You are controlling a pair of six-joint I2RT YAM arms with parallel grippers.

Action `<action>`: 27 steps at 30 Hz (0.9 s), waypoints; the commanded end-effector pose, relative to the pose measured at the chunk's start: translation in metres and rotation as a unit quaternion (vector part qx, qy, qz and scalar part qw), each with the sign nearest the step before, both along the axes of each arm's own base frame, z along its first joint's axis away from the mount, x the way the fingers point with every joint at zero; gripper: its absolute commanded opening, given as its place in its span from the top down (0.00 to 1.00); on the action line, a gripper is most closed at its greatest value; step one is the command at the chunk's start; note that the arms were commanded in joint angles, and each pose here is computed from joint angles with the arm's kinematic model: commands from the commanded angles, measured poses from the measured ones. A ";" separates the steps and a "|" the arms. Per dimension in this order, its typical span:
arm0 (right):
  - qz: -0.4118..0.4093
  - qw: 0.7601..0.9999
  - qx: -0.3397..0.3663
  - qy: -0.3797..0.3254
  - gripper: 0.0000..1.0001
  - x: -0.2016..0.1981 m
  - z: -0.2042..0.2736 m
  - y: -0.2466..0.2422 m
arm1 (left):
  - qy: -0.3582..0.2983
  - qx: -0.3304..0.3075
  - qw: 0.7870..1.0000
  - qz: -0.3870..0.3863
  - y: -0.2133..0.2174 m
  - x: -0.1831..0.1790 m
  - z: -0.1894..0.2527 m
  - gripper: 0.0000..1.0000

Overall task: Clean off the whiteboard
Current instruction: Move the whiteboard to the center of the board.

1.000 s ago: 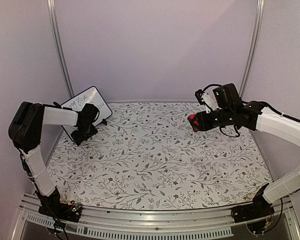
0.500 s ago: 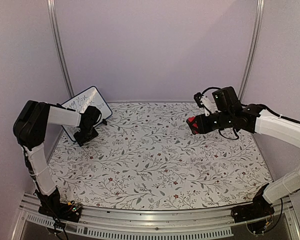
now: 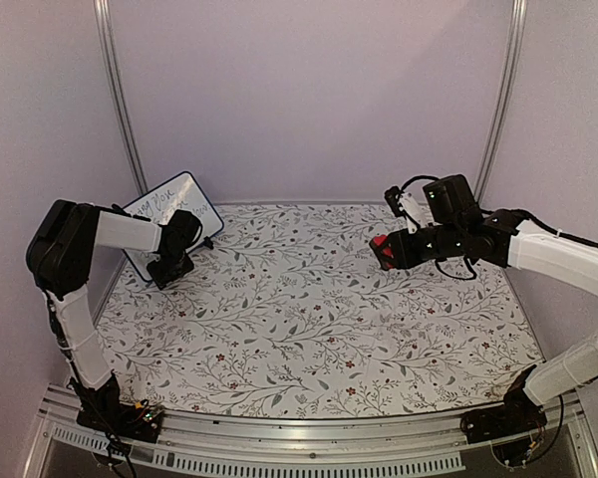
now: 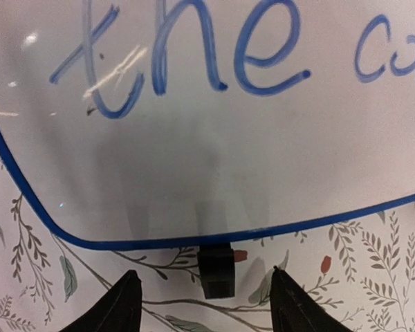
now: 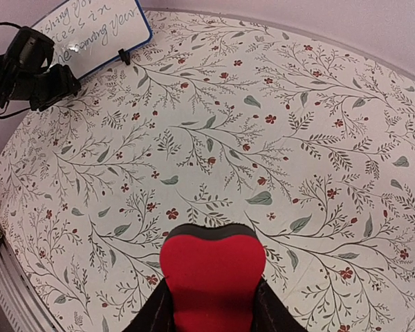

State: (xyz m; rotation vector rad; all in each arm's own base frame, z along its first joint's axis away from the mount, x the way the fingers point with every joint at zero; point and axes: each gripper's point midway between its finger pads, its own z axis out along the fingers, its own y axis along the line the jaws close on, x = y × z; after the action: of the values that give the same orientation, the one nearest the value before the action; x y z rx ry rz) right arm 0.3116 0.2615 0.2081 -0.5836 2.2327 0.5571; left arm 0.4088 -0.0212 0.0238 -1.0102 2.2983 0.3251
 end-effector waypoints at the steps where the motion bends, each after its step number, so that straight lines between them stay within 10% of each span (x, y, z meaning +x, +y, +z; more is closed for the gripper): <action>1: 0.015 1.000 0.015 -0.013 0.65 -0.005 0.010 0.005 | -0.002 0.019 1.000 0.003 0.003 0.003 0.000 0.41; 27: 0.026 1.000 0.014 0.006 0.64 -0.004 -0.002 0.012 | 0.012 0.030 0.999 0.002 0.009 0.009 -0.017 0.77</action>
State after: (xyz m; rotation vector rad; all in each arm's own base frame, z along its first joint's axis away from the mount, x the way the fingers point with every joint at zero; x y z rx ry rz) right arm 0.3075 0.2687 0.2083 -0.6097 2.2286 0.6042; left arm 0.4140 -0.0148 0.0106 -0.9944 2.2926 0.3913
